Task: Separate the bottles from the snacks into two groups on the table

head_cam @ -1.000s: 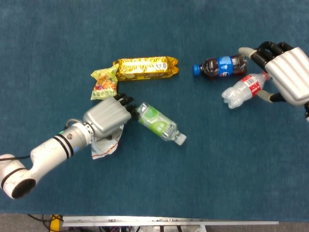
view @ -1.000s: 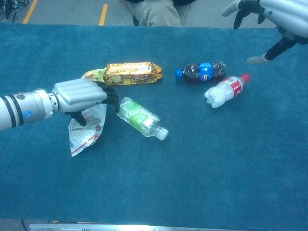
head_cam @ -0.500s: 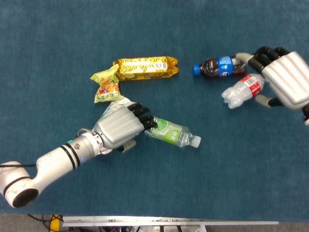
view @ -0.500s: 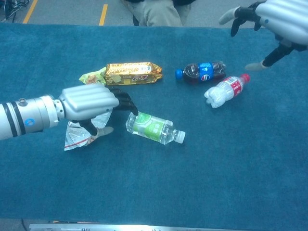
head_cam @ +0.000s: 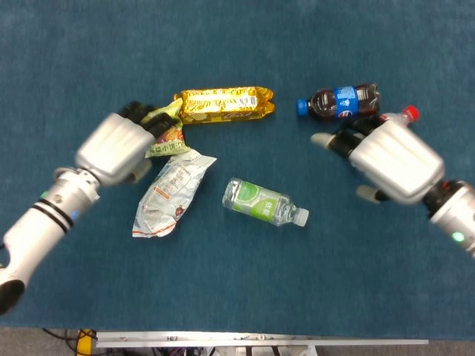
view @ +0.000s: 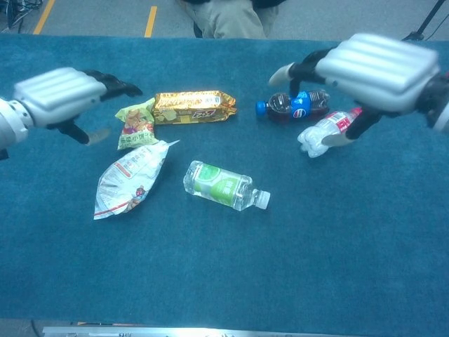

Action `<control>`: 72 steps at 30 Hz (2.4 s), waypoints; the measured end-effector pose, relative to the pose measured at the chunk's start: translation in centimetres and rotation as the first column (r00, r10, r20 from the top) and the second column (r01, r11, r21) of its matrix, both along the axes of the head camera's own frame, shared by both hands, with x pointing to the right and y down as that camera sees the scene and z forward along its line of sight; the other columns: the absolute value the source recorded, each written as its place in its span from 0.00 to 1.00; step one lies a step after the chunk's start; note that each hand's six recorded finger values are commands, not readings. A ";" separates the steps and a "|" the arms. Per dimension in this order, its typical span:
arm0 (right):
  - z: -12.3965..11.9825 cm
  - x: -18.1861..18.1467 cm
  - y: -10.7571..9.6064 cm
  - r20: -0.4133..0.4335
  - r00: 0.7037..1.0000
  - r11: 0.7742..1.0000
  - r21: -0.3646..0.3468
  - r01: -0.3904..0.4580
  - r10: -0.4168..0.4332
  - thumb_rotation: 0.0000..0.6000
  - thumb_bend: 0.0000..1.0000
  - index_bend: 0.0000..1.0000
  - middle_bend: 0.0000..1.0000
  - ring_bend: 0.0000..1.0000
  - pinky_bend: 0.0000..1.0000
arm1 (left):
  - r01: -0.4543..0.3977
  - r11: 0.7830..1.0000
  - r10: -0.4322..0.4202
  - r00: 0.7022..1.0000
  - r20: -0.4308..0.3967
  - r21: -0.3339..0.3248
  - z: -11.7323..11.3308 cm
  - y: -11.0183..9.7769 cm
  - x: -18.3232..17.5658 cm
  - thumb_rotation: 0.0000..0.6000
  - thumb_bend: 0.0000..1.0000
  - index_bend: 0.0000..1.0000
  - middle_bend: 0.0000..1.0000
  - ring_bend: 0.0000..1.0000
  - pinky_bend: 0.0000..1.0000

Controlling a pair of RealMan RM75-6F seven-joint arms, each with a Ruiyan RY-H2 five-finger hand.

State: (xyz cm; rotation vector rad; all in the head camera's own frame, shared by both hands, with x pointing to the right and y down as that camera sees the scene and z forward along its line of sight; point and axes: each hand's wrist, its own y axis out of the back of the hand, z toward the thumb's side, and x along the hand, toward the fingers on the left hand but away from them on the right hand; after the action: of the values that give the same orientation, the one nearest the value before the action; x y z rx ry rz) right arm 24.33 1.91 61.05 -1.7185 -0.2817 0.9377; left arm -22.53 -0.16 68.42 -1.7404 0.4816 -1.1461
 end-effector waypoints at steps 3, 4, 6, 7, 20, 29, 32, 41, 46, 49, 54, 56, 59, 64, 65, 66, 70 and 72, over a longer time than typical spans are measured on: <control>0.7 -1.5 0.7 -0.015 0.999 0.999 -0.010 0.042 -0.042 1.00 0.09 0.18 0.34 0.24 0.36 | 0.052 0.998 -0.052 0.999 0.000 0.024 -0.4 -0.4 -1.4 1.00 0.40 0.08 0.14 0.11 0.14; 1.0 -2.0 1.0 -0.019 0.998 0.999 -0.014 0.052 -0.052 1.00 0.08 0.18 0.34 0.24 0.36 | 0.065 0.997 -0.065 0.998 0.001 0.031 -0.5 -0.6 -1.8 1.00 0.40 0.08 0.14 0.11 0.14; 1.6 -3.0 1.4 -0.030 0.997 0.997 -0.023 0.069 -0.070 1.00 0.05 0.17 0.33 0.24 0.36 | 0.092 0.995 -0.092 0.996 0.004 0.042 -0.6 -0.9 -2.6 1.00 0.40 0.08 0.14 0.11 0.14; 1.9 -3.4 1.6 -0.035 0.997 0.997 -0.027 0.075 -0.076 1.00 0.04 0.16 0.33 0.24 0.36 | 0.099 0.994 -0.100 0.995 0.005 0.047 -0.7 -1.0 -2.8 1.00 0.40 0.08 0.14 0.11 0.14; 6.3 -8.9 5.0 -0.146 0.984 0.994 -0.054 0.094 -0.101 1.00 0.00 0.05 0.27 0.21 0.36 | 0.158 0.984 -0.160 0.987 0.018 0.086 -1.6 -1.7 -5.7 1.00 0.40 0.08 0.14 0.11 0.14; 8.6 -10.5 5.9 -0.196 0.980 0.999 -0.026 0.038 -0.042 1.00 0.00 0.04 0.27 0.21 0.37 | 0.142 0.987 -0.144 0.989 0.022 0.077 -1.5 -1.3 -5.8 1.00 0.40 0.08 0.14 0.11 0.14; 9.2 -10.7 5.7 -0.209 0.978 1.000 -0.017 0.022 -0.025 1.00 0.00 0.04 0.27 0.21 0.37 | 0.138 0.988 -0.139 0.990 0.019 0.072 -1.5 -1.2 -5.7 1.00 0.40 0.08 0.14 0.11 0.14; 10.4 -11.7 5.6 -0.206 0.979 1.000 -0.013 -0.008 0.005 1.00 0.00 0.04 0.27 0.21 0.37 | 0.121 0.991 -0.122 0.992 0.024 0.051 -1.2 -0.9 -5.6 1.00 0.40 0.08 0.14 0.11 0.14; 10.3 -12.1 5.7 -0.189 0.982 0.999 -0.029 -0.024 0.018 1.00 0.00 0.04 0.27 0.21 0.37 | 0.122 0.992 -0.123 0.992 0.025 0.039 -1.1 -0.9 -5.8 1.00 0.40 0.08 0.14 0.11 0.14; 10.1 -12.2 5.8 -0.183 0.983 0.999 -0.039 -0.024 0.016 1.00 0.00 0.04 0.27 0.21 0.37 | 0.123 0.992 -0.124 0.992 0.030 0.032 -1.0 -0.8 -6.0 1.00 0.40 0.08 0.13 0.11 0.14; 10.4 -12.6 6.3 -0.188 0.982 0.999 -0.044 -0.011 0.003 1.00 0.00 0.04 0.27 0.21 0.37 | 0.120 0.993 -0.121 0.992 0.032 0.021 -0.8 -0.7 -6.0 1.00 0.40 0.08 0.13 0.11 0.14; 10.6 -12.9 6.5 -0.186 0.983 0.999 -0.043 -0.006 -0.002 1.00 0.00 0.04 0.27 0.21 0.37 | 0.117 0.993 -0.117 0.993 0.034 0.018 -0.8 -0.6 -5.9 1.00 0.40 0.08 0.13 0.11 0.14; 10.9 -13.4 6.7 -0.186 0.983 0.999 -0.035 -0.002 -0.005 1.00 0.00 0.04 0.27 0.21 0.37 | 0.114 0.993 -0.114 0.993 0.034 0.015 -0.8 -0.5 -5.9 1.00 0.40 0.08 0.13 0.11 0.14; 11.4 -13.6 6.5 -0.207 0.978 1.000 -0.008 0.003 -0.005 1.00 0.00 0.04 0.27 0.21 0.37 | 0.111 0.994 -0.112 0.993 0.032 0.013 -0.9 -0.4 -5.9 1.00 0.40 0.08 0.13 0.11 0.14; 11.5 -13.5 6.4 -0.211 0.978 1.000 -0.004 0.002 -0.003 1.00 0.00 0.04 0.27 0.21 0.37 | 0.110 0.994 -0.111 0.993 0.032 0.012 -0.8 -0.4 -5.9 1.00 0.40 0.08 0.13 0.11 0.14; 11.6 -13.5 6.3 -0.214 0.977 1.000 0.000 0.001 -0.001 1.00 0.00 0.04 0.27 0.21 0.37 | 0.110 0.994 -0.110 0.993 0.032 0.010 -0.8 -0.4 -5.9 1.00 0.40 0.08 0.13 0.11 0.14; 11.8 -13.3 5.6 -0.220 0.975 1.000 0.023 -0.012 0.017 1.00 0.00 0.04 0.27 0.21 0.37 | 0.103 0.995 -0.104 0.994 0.030 0.005 -0.7 -0.3 -5.7 1.00 0.40 0.08 0.13 0.11 0.14; 11.8 -13.2 5.1 -0.223 0.975 0.999 0.034 -0.018 0.025 1.00 0.00 0.04 0.27 0.21 0.37 | 0.101 0.995 -0.101 0.994 0.028 0.004 -0.7 -0.3 -5.6 1.00 0.40 0.08 0.13 0.11 0.14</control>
State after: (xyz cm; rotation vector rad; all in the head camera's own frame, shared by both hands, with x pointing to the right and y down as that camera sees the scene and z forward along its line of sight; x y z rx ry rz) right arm 11.15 7.05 72.88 -1.5670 -0.1664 1.1260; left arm -28.09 -0.43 67.72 -1.7112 0.5592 -1.2390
